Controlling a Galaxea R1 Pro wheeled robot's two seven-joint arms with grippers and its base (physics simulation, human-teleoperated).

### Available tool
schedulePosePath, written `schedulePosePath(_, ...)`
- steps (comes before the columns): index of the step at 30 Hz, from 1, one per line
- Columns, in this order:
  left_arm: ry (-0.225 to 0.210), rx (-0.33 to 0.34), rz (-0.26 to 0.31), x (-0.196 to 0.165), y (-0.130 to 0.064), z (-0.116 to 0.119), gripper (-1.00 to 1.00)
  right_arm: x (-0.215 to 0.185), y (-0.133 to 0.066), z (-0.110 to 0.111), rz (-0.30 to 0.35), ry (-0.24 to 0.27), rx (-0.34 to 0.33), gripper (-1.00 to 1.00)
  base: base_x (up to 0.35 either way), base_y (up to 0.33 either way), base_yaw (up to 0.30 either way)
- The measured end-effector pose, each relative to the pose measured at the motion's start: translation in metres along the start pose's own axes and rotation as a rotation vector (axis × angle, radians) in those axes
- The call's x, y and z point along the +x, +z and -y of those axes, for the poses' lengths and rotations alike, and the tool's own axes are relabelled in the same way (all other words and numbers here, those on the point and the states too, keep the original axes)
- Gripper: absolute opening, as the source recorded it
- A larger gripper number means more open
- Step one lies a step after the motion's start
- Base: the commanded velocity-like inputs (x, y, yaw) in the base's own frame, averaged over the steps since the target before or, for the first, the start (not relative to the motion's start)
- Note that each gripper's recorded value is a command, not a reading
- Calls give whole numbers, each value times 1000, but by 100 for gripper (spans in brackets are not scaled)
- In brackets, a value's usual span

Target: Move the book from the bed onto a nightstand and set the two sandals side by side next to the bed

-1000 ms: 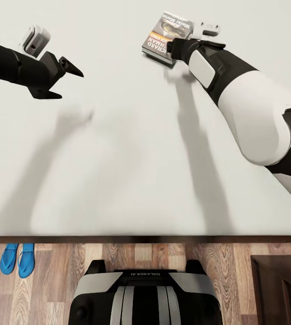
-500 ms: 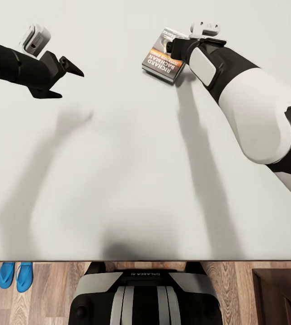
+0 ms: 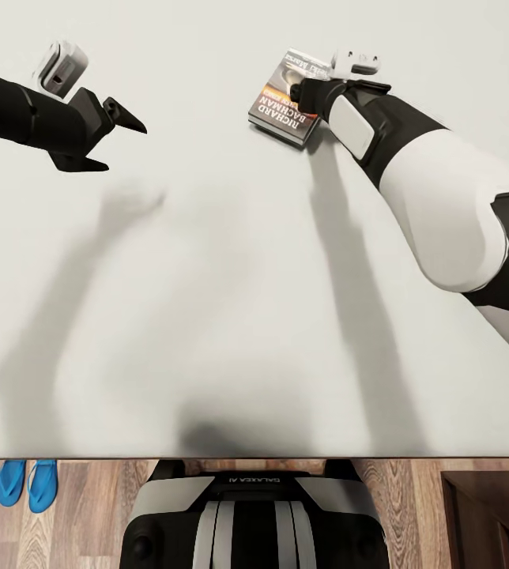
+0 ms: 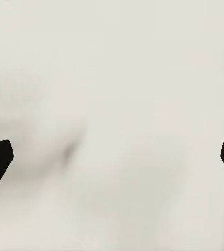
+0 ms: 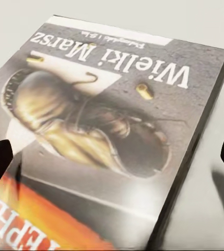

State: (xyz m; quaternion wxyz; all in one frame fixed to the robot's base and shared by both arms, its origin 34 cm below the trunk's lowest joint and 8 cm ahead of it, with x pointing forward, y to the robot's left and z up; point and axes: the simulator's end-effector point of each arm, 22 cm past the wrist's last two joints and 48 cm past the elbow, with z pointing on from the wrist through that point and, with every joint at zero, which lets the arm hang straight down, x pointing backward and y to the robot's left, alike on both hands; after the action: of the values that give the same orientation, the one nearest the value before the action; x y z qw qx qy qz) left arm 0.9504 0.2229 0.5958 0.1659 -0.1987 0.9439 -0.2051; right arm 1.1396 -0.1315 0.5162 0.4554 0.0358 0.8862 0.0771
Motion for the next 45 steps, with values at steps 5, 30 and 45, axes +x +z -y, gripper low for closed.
schedulePosePath(5,1,0,0,0,0,0,100,4,0,1,2,4,1,100,0,0,0)
schedulePosePath(30,-11,-8,-20,10,7,-8,100,4,0,1,7,1,1,100,-87,0,0)
schedulePosePath(45,-12,-8,-18,9,6,-8,100,9,0,1,-2,-23,2,100,-190,0,0)
